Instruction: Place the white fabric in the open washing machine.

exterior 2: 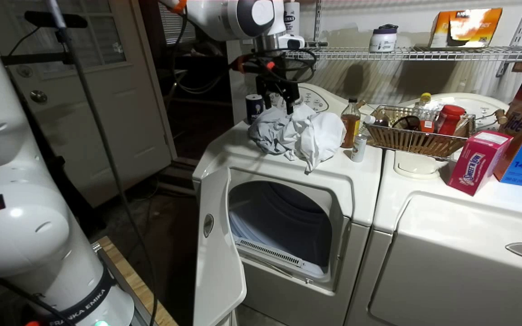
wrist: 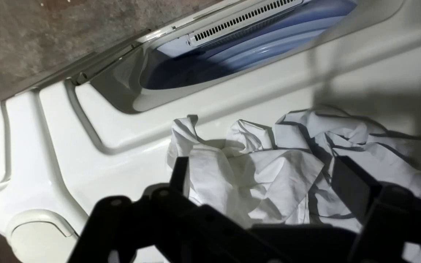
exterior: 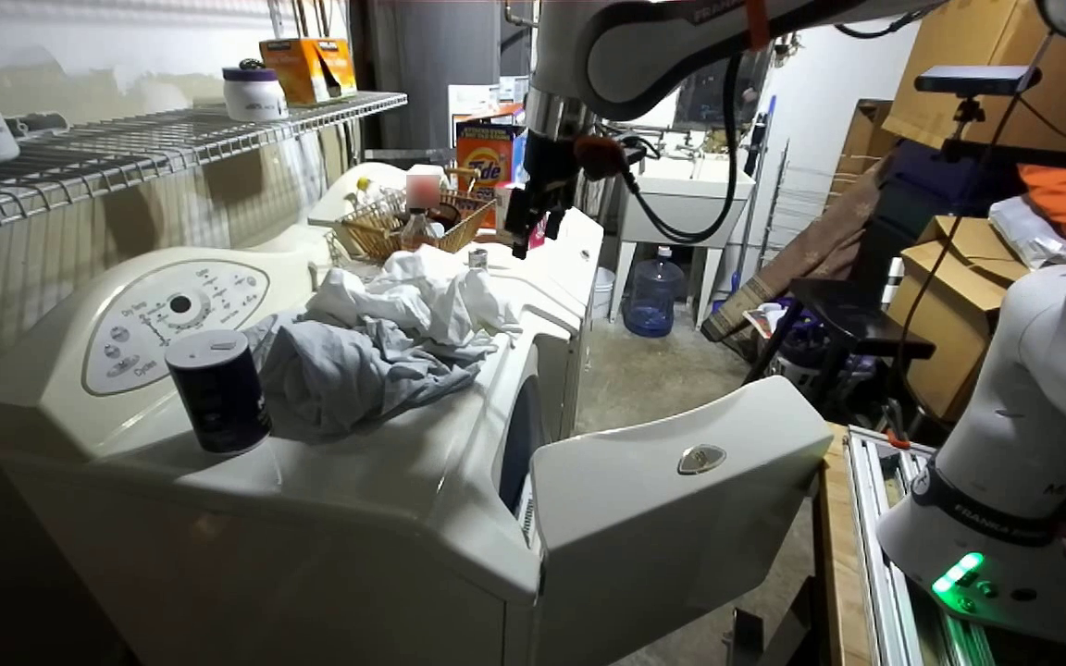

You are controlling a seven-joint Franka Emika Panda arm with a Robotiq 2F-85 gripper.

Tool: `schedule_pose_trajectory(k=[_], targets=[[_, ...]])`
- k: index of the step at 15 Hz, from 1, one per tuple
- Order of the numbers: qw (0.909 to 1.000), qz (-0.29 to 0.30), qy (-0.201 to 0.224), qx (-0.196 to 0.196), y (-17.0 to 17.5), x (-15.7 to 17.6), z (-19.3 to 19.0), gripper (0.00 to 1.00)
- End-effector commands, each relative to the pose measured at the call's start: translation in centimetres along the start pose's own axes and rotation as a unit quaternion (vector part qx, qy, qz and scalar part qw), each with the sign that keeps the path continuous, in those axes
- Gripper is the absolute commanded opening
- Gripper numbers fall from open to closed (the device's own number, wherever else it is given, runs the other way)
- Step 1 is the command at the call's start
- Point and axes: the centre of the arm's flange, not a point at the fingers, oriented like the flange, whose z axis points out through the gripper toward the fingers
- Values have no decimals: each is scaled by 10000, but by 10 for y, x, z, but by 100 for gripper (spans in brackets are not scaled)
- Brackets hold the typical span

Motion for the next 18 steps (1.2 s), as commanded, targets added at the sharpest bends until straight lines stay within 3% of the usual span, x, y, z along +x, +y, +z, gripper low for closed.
schedule_pose_trajectory(k=[1,6,7,15,18], targets=[[9996,-238,117,-28,-3,49,23,100],[9987,-335,377,-24,-5,79,45,100],[9993,-262,260,27,-2,55,41,100],[9991,-266,319,32,-4,66,46,100],[9978,-492,438,-88,-10,87,69,100]])
